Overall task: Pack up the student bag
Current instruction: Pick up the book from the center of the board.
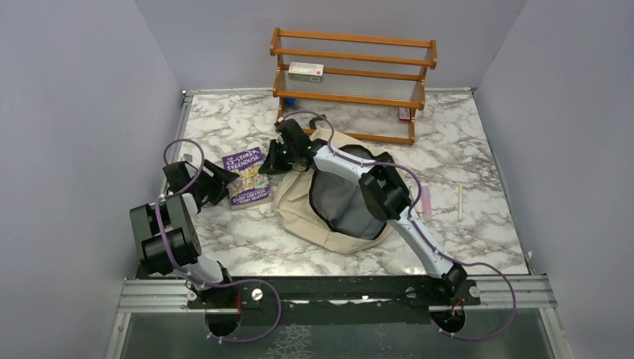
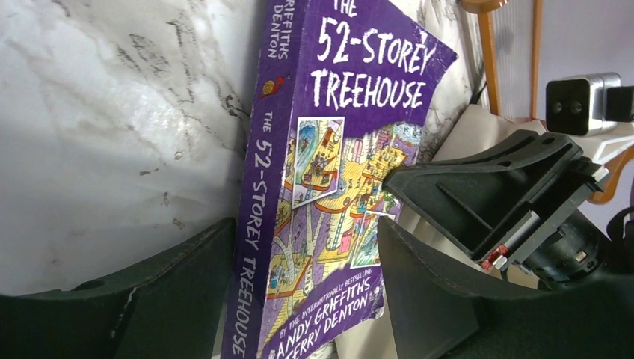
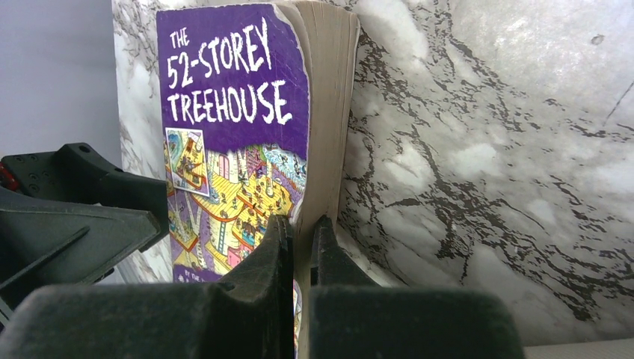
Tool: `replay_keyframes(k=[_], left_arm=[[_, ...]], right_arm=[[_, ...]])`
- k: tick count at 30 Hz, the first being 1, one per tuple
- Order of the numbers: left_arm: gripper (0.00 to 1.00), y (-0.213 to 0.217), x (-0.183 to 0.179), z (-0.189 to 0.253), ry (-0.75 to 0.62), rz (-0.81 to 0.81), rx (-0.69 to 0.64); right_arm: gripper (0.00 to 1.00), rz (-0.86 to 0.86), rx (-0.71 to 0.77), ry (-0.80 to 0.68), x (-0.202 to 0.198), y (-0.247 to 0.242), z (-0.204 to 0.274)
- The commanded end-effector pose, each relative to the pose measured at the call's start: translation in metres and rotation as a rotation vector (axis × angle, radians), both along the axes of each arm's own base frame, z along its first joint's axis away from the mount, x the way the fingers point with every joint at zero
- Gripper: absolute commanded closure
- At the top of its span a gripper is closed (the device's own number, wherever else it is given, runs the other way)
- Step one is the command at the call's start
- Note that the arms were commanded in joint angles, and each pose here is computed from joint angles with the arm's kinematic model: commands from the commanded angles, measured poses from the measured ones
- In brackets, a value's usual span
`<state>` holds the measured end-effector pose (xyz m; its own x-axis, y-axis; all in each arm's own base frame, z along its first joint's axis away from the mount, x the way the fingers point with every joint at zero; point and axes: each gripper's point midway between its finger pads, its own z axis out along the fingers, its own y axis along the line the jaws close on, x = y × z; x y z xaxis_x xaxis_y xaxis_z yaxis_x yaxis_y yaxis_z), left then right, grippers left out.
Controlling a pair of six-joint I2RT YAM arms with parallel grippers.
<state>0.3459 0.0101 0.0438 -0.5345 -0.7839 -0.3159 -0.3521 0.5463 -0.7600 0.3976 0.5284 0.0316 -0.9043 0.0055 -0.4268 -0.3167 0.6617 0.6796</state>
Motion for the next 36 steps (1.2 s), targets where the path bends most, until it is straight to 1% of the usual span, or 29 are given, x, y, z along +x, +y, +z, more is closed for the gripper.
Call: replay_keyframes(k=[1, 4, 6, 14, 23, 29, 32, 36], left_arm=[[0.28, -0.025, -0.027, -0.029, 0.095, -0.069, -0.102], [0.28, -0.032, -0.02, -0.015, 0.028, -0.11, -0.147], [0.3, -0.032, -0.015, -0.007, -0.003, -0.125, -0.142], [0.49, -0.029, -0.002, 0.022, -0.106, -0.16, -0.097], [0.51, -0.041, 0.003, 0.044, -0.203, -0.211, -0.132], [0.64, -0.044, 0.005, 0.052, -0.235, -0.228, -0.145], [0.65, -0.047, 0.006, 0.056, -0.255, -0.239, -0.154], [0.63, -0.051, 0.006, 0.058, -0.261, -0.254, -0.164]], right_arm=[[0.99, -0.001, -0.225, 0.164, -0.024, -0.048, -0.095], [0.99, 0.006, -0.216, 0.17, -0.025, -0.046, -0.095], [0.99, 0.009, -0.211, 0.175, -0.025, -0.045, -0.096], [0.99, 0.031, -0.18, 0.183, -0.028, -0.04, -0.094], [0.99, 0.061, -0.147, 0.195, -0.032, -0.035, -0.092], [0.99, 0.068, -0.131, 0.194, -0.033, -0.033, -0.088], [0.99, 0.075, -0.121, 0.196, -0.034, -0.032, -0.086], [0.99, 0.086, -0.104, 0.197, -0.036, -0.029, -0.083]])
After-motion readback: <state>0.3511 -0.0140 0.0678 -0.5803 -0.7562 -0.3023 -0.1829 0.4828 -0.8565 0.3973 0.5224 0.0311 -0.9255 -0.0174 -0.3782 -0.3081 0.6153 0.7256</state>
